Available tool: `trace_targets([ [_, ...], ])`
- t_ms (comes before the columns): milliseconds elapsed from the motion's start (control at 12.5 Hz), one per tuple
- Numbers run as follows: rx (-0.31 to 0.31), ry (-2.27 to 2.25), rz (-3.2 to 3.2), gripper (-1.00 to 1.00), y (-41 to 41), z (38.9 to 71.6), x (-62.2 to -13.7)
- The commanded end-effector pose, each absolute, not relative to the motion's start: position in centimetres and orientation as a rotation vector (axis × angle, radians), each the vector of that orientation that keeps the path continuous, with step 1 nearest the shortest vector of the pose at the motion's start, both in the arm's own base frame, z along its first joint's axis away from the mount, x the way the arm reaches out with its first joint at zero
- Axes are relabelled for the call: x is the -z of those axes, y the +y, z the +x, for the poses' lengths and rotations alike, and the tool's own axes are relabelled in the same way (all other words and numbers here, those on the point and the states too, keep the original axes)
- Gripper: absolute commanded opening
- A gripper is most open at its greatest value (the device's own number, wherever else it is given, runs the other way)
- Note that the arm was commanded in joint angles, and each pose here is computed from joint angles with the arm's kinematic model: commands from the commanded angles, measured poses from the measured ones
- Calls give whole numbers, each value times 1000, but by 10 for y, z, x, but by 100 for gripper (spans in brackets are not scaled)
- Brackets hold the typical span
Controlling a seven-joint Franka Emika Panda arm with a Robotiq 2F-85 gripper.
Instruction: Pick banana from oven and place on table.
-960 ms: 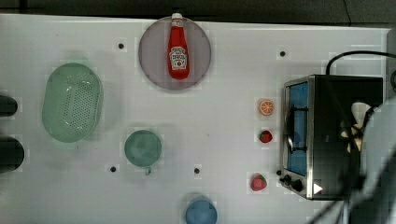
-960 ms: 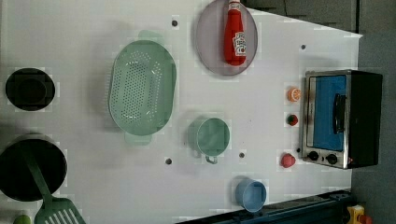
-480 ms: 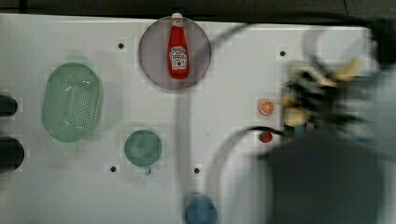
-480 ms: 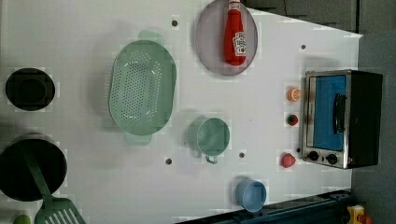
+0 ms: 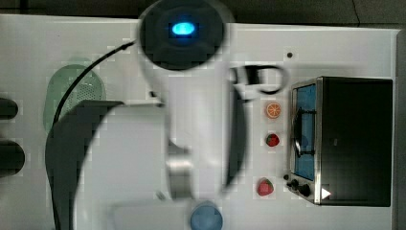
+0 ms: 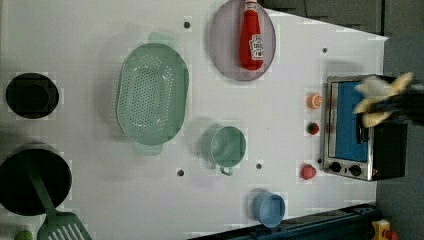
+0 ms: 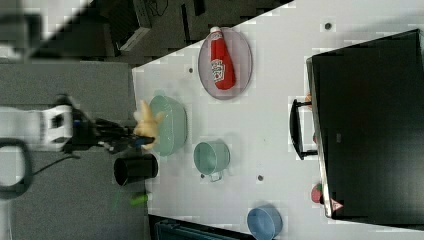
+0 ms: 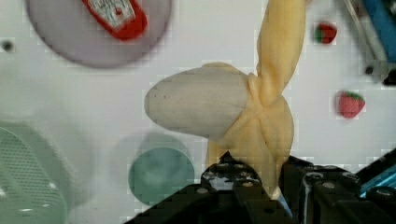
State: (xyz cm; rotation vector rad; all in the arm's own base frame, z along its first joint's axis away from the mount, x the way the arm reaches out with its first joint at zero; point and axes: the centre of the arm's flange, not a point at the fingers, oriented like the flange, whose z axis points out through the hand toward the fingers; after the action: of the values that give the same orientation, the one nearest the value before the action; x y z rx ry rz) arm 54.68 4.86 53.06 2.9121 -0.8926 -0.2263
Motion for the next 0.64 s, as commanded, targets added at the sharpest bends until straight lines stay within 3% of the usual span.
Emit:
trace_targets([
  [80, 196, -1209, 2816, -55, -4, 551, -482],
  [240, 140, -1228, 2829, -55, -9, 548, -440],
  [640, 165, -1252, 2807, -55, -20, 518, -334],
])
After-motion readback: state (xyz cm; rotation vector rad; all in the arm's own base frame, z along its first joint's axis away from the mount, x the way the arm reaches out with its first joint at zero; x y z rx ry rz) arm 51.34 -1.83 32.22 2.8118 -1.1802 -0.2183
